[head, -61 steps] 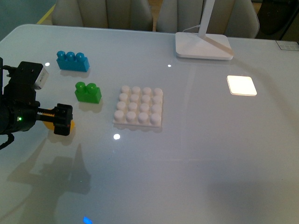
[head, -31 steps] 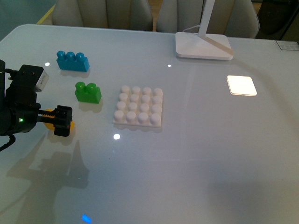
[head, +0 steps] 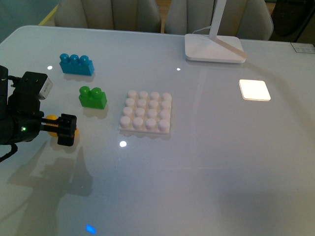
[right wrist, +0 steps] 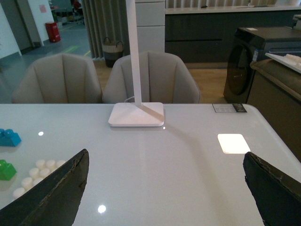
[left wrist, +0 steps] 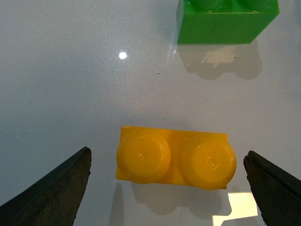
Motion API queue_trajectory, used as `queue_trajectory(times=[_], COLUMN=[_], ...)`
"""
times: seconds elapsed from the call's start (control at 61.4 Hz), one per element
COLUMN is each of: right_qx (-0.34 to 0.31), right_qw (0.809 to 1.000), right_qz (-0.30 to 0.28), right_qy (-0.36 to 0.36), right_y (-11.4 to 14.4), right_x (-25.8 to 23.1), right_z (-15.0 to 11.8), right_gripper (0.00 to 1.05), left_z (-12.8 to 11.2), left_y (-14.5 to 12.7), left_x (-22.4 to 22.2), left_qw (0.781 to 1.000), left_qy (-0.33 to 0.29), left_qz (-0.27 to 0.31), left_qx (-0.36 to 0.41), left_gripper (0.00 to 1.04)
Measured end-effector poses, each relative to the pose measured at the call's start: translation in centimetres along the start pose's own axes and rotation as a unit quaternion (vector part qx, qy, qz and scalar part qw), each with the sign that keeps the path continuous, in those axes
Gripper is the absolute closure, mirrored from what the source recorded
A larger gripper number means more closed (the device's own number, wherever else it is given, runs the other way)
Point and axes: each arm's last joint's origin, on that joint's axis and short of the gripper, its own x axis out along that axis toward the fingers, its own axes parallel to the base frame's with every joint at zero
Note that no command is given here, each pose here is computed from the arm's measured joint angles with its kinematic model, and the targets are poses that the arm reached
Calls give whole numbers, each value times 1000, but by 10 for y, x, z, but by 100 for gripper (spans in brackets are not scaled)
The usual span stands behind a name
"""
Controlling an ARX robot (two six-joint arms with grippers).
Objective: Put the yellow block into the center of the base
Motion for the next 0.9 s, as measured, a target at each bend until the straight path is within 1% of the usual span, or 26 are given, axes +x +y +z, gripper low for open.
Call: queue_trajectory(times=[0.684, 0.716, 0.814, 0.863, 0.895], right_qx=[0, 0, 0, 0, 0], right_qw=[1000, 1000, 1000, 1000, 1000], right_qz=[0, 0, 0, 0, 0], right_qy=[0, 0, 0, 0, 0], right_y=[0, 0, 0, 0, 0], right_x=[0, 0, 0, 0, 0], right_z=[0, 0, 0, 0, 0], right_gripper=[9, 9, 9, 9, 9], left_z=[-2, -3, -4, -4, -4], left_y=[-2, -3, -4, -5, -5], left_x=[14, 14, 15, 15, 15], left_qw=[1000, 1000, 1000, 1000, 1000], left_qy=[11, 11, 14, 14, 14], left_qz=[0, 1, 4, 4, 5], left_qx=[0, -1, -3, -4, -4], left_gripper=[7, 9, 23, 32, 35])
